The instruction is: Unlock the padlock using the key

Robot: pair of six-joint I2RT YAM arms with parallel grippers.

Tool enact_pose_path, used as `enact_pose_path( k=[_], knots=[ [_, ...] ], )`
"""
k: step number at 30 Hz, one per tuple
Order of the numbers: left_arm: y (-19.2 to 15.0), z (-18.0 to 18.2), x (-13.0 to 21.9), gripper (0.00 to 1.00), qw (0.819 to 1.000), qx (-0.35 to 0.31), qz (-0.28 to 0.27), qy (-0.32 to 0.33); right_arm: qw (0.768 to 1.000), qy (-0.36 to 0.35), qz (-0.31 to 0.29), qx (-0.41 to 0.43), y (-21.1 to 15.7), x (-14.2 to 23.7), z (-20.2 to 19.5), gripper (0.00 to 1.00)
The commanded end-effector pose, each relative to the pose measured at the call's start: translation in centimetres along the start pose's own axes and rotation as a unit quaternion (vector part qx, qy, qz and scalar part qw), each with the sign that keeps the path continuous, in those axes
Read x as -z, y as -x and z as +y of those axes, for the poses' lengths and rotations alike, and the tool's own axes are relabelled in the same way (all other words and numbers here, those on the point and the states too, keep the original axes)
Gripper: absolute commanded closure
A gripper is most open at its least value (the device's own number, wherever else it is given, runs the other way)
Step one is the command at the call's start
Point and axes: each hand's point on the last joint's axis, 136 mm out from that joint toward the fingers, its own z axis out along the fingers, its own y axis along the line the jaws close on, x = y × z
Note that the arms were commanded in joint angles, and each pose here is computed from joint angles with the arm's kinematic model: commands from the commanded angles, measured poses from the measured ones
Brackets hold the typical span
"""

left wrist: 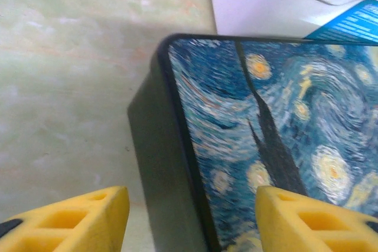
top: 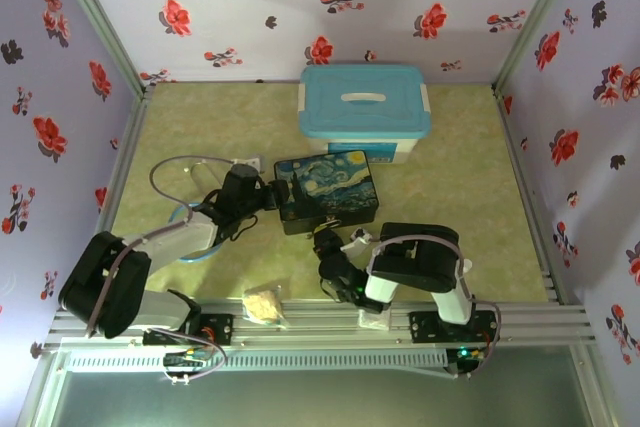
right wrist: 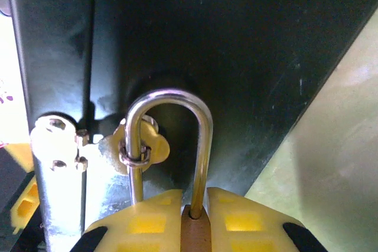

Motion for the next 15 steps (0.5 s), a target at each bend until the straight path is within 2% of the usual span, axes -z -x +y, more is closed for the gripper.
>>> enact_pose_path(
  k=[1,3,7,15],
  knots=[
    [0.2,-2.4,0.0,0.40,0.999,0.003,0.004,-0.047,0.999,0.008,-0.036,0.004,0.5,-0.7,0.2,1.00],
    [-0.7,-1.8,-0.7,0.40,0.999,0.004,0.019,-0.032,1.000,0.010,-0.028,0.006,0.2,-0.8,0.2,1.00],
    [-3.3,1.4,-1.6,0.43,0.997,-0.004,0.049,0.052,1.000,0.008,-0.028,0.009,0.6,-0.4,-0.1,1.00],
    [-6.7,5.3,-2.6,0.53,0.990,0.006,0.069,0.122,0.999,-0.003,-0.035,-0.016,1.0,1.8,-1.1,1.00]
  ],
)
